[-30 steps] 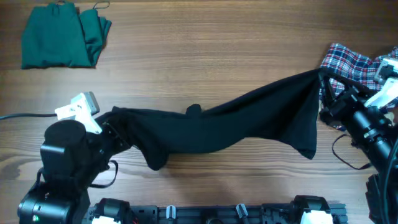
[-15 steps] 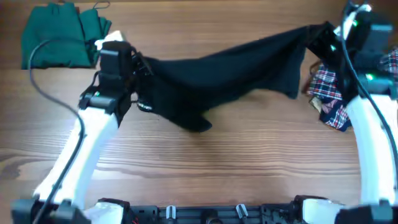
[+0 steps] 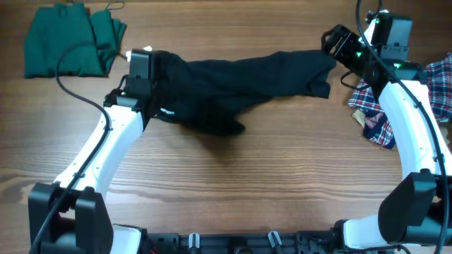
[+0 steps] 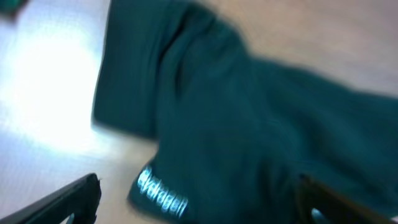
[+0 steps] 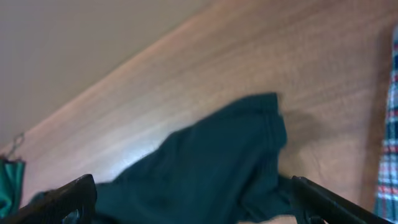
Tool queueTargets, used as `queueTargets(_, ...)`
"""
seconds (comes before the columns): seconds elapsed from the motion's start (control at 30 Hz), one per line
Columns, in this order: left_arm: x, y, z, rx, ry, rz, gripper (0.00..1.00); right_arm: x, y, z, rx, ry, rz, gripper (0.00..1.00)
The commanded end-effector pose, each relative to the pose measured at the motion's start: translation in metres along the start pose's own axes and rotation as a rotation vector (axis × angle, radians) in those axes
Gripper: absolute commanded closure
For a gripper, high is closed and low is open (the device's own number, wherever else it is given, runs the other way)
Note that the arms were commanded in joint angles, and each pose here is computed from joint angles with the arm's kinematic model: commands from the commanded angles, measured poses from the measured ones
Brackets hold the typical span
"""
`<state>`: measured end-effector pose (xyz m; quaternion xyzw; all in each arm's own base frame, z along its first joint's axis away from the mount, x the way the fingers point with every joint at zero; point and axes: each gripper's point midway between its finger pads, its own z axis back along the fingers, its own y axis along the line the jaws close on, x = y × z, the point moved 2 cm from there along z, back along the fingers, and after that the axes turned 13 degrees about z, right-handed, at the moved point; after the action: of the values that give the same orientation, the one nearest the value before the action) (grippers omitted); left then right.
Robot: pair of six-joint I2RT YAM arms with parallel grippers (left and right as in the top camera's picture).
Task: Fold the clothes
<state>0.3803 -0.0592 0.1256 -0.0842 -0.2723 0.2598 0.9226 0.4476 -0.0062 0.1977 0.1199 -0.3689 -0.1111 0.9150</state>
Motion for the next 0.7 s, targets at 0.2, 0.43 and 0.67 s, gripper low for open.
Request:
queueTargets(0.2, -0.051, 0.03, -0.008, 0.119, 0.203, 0.101, 0.0, -0.021, -0.019, 0.006, -0.124, 0.1, 0.077, 0.0)
queueTargets(0.43, -0.06, 0.027, -0.052, 0.104, 0.246, 0.074, 0.0, -0.03, -0.023, -0.007, -0.124, 0.143, 0.135, 0.0)
queueTargets(0.67, -0.053, 0.047, -0.078, 0.125, 0.256, 0.106, 0.0, -0.035, -0.022, -0.015, -0.098, 0.165, 0.159, 0.0)
